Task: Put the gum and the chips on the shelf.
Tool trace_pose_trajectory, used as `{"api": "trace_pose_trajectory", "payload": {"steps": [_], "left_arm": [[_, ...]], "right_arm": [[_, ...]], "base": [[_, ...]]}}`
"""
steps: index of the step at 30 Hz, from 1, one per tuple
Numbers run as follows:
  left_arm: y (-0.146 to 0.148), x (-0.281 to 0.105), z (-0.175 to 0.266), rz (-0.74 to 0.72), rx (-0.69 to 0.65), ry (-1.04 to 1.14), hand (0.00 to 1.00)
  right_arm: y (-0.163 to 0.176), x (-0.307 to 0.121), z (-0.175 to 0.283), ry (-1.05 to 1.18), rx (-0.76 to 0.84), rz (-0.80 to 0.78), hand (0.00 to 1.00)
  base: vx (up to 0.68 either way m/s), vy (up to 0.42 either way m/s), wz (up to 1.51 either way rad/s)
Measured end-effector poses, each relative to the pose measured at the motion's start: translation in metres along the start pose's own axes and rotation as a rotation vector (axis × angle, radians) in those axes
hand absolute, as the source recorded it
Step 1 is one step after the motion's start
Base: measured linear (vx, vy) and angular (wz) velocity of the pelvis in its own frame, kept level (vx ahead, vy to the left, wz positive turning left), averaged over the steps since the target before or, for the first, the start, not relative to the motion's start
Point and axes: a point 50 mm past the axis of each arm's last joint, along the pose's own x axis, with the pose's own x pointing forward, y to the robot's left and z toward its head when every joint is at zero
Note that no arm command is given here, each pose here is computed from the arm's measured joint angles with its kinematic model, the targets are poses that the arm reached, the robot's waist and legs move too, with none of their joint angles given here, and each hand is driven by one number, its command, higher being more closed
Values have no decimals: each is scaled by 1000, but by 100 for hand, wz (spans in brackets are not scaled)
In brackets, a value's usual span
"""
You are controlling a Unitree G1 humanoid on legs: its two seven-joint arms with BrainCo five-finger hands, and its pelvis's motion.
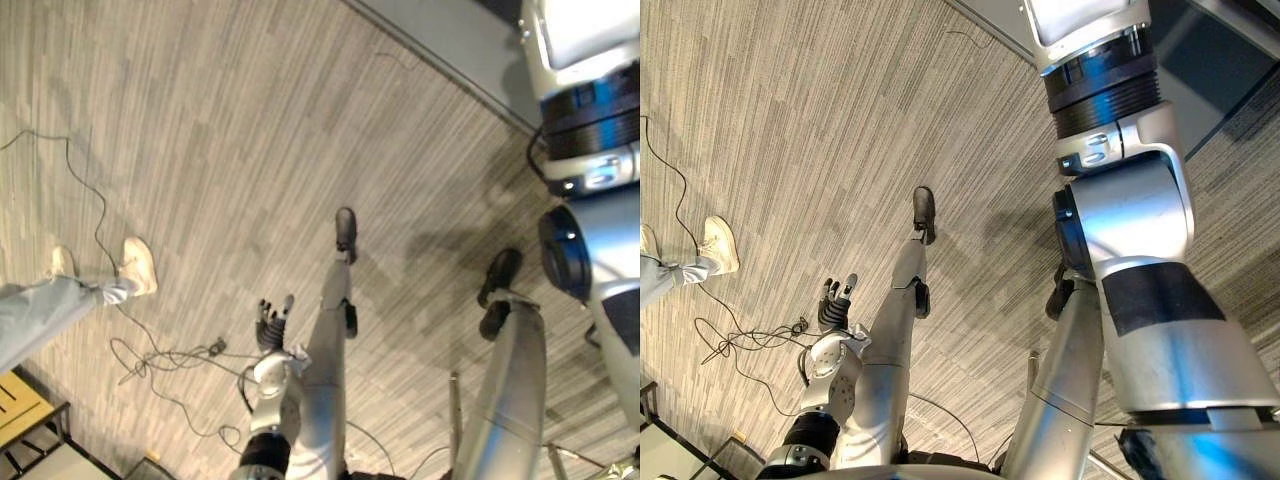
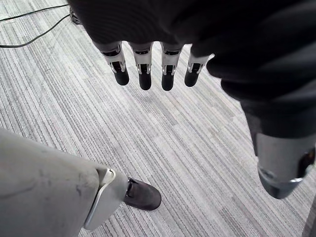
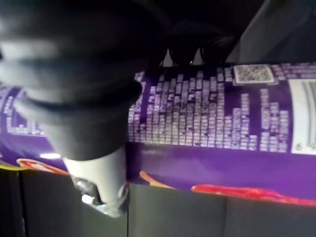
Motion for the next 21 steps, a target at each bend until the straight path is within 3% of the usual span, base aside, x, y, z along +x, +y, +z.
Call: {"api": "trace_pose_trajectory", "payload": {"steps": [12, 13, 21], "left_arm": [[1, 0, 1, 26, -1, -2, 0], [1, 0, 1, 28, -1, -2, 0], [-13, 18, 36, 30, -49, -96, 0]], "right_arm": [[7, -1, 10, -18, 53, 13, 100], [7, -1, 9, -15, 49, 14, 0], [4, -27, -35, 154, -40, 19, 0]], "base": [[-3, -3, 1], [0, 0, 0], [-11, -8, -2]]}}
